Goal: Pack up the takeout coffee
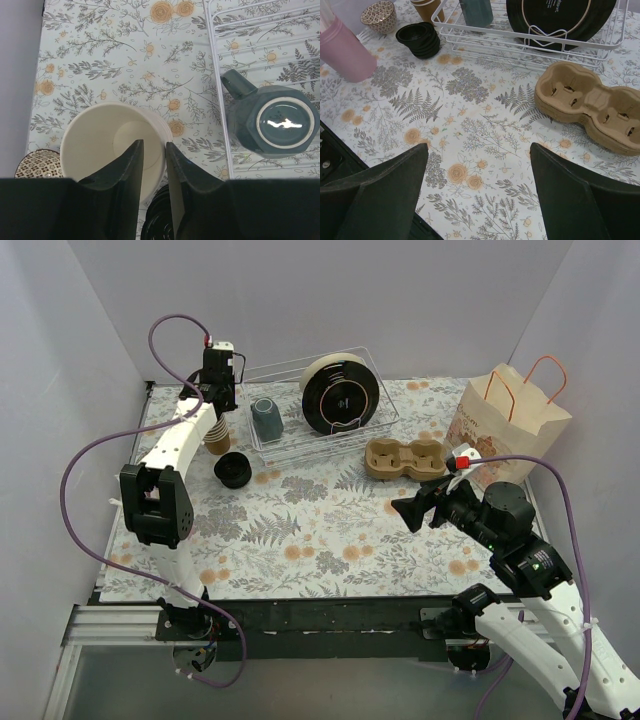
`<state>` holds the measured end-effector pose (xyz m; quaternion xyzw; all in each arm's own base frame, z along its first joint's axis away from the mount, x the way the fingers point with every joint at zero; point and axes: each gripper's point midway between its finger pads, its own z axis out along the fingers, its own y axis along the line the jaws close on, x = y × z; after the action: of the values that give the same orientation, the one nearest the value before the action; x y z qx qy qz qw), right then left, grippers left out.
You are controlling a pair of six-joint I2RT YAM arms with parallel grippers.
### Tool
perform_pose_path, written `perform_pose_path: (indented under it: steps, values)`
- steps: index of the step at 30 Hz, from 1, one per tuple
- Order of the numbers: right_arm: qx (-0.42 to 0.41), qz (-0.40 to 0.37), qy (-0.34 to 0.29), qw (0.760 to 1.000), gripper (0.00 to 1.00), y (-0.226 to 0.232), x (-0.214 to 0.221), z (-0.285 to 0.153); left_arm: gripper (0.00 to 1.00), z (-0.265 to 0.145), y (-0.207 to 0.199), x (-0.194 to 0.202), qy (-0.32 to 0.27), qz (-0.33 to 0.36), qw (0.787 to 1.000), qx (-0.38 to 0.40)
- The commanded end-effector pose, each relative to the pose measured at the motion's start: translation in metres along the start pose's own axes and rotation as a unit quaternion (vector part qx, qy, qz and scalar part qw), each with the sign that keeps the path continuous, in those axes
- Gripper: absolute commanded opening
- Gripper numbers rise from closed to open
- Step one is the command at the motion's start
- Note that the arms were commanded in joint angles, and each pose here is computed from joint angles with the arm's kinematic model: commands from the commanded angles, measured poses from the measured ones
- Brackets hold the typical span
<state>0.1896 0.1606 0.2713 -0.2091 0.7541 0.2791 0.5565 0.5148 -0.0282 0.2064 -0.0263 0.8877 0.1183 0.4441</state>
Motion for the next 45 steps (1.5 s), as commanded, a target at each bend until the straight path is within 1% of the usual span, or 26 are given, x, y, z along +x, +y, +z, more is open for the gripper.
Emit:
perform_pose_path:
  steps: [1,4,7,15,20,25,27,28,35,38,39,45]
  values:
    - [-0.003,-0.012,-0.030,0.999,0.90,0.002,-0.018,-0.002,0.24,-0.001,0.005,-0.002,-0.005,0.007,1.000,-0.005]
    - [-0.003,-0.013,-0.032,0.999,0.90,0.002,-0.019,-0.002,0.22,0.001,0.003,0.000,-0.001,0.009,1.000,-0.005]
    - [-0.002,-0.013,-0.032,0.999,0.90,0.001,-0.019,-0.003,0.18,0.001,0.004,0.000,-0.001,0.010,1.000,-0.005]
    - [-0.001,-0.015,-0.033,0.999,0.90,0.001,-0.019,-0.003,0.18,0.004,0.005,0.002,0.002,0.015,1.000,-0.010]
    - [0.001,-0.014,-0.033,0.999,0.90,0.001,-0.020,-0.003,0.09,0.004,0.005,0.001,0.001,0.019,1.000,-0.011]
    - [0.001,-0.015,-0.033,0.999,0.90,0.001,-0.020,-0.003,0.08,0.007,0.006,0.003,0.004,0.022,1.000,-0.017]
    - [0.001,-0.015,-0.034,0.999,0.90,0.001,-0.021,-0.004,0.02,0.008,0.005,0.006,0.008,0.023,1.000,-0.015]
    - [0.001,-0.015,-0.032,0.999,0.90,0.001,-0.020,-0.004,0.00,0.007,0.005,0.005,0.007,0.023,1.000,-0.014]
    - [0.001,-0.016,-0.035,0.999,0.90,0.001,-0.021,-0.004,0.00,-0.001,0.011,-0.010,-0.009,0.024,0.999,-0.023]
    - [0.001,-0.015,-0.034,0.999,0.90,0.001,-0.020,-0.003,0.00,-0.011,0.013,-0.025,-0.028,0.019,0.999,-0.024]
    - [0.001,-0.016,-0.033,0.999,0.90,0.000,-0.020,-0.003,0.00,-0.014,0.019,-0.030,-0.033,0.017,0.999,-0.039]
    - [0.000,-0.015,-0.034,0.999,0.90,0.001,-0.021,-0.002,0.00,-0.017,0.022,-0.030,-0.036,0.037,0.997,-0.064]
